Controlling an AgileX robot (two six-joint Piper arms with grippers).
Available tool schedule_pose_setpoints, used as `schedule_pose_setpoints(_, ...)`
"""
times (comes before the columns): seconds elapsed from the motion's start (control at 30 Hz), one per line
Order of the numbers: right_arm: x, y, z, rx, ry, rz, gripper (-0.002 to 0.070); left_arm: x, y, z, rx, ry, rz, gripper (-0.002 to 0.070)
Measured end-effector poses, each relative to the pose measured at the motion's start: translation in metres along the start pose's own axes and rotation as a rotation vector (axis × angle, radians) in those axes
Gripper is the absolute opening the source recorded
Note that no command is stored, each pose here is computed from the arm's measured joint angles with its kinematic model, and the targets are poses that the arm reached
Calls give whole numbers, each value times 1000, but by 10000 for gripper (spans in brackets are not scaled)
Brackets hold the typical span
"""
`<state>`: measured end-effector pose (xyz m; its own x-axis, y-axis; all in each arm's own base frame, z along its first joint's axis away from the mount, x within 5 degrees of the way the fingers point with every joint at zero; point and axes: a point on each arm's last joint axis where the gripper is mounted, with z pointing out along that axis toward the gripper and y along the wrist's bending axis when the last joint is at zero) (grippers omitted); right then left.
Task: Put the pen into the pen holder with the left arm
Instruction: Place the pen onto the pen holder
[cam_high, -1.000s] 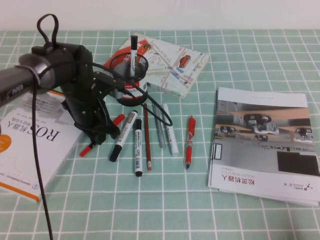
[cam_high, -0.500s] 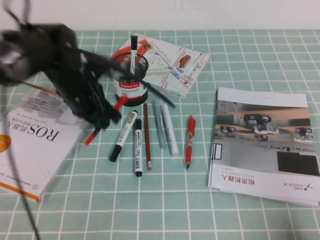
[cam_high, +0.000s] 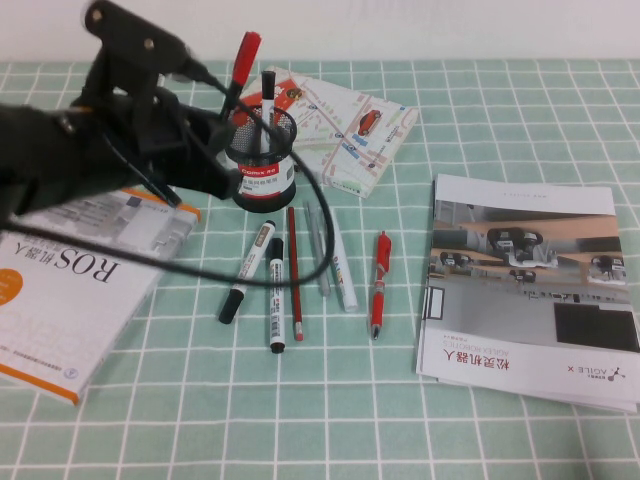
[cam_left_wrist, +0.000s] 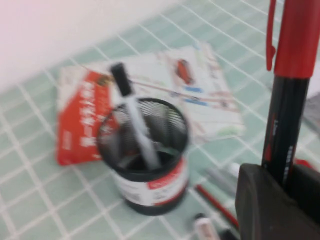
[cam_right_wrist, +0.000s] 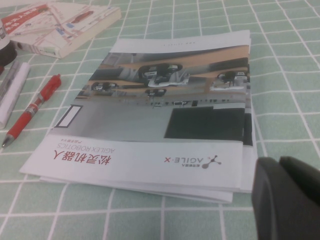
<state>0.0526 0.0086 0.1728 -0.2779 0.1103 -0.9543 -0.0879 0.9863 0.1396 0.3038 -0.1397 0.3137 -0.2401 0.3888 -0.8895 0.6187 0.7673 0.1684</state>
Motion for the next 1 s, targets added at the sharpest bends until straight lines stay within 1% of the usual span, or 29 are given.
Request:
schedule_pose_setpoints(0.07, 0, 0, 0, 0, 0, 0, -20, 5, -1, 2, -34, -8, 16, 56)
schedule_pose_setpoints(0.13, 0, 0, 0, 0, 0, 0, -20, 8, -5, 3, -34, -7, 42, 56)
schedule_pose_setpoints(0.17, 0, 0, 0, 0, 0, 0, -20, 9, -7, 3, -23, -3, 51, 56)
schedule_pose_setpoints(0.33, 0, 0, 0, 0, 0, 0, -20, 11, -19, 3, 101, 10, 69, 56)
schedule_pose_setpoints(0.4, 0, 0, 0, 0, 0, 0, -20, 11, -21, 3, 117, 9, 66, 56)
schedule_pose_setpoints(0.47, 0, 0, 0, 0, 0, 0, -20, 10, -21, 3, 114, 4, 56, 55)
schedule_pose_setpoints(0.53, 0, 0, 0, 0, 0, 0, -20, 10, -20, 4, 90, 1, 50, 55)
schedule_pose_setpoints(0.6, 0, 0, 0, 0, 0, 0, -20, 10, -21, 5, 44, -3, 34, 55)
schedule_pose_setpoints(0.67, 0, 0, 0, 0, 0, 0, -20, 10, -26, 7, -13, -8, 39, 55)
schedule_pose_setpoints(0.8, 0, 0, 0, 0, 0, 0, -20, 13, -40, 9, -58, -14, 72, 55)
schedule_pose_setpoints(0.93, 0, 0, 0, 0, 0, 0, -20, 16, -41, 10, -75, -40, 32, 55)
schedule_pose_setpoints(0.97, 0, 0, 0, 0, 0, 0, -20, 16, -39, 10, -80, -55, -20, 55)
schedule_pose_setpoints(1.0, 0, 0, 0, 0, 0, 0, -20, 17, -36, 11, -86, -67, -38, 55)
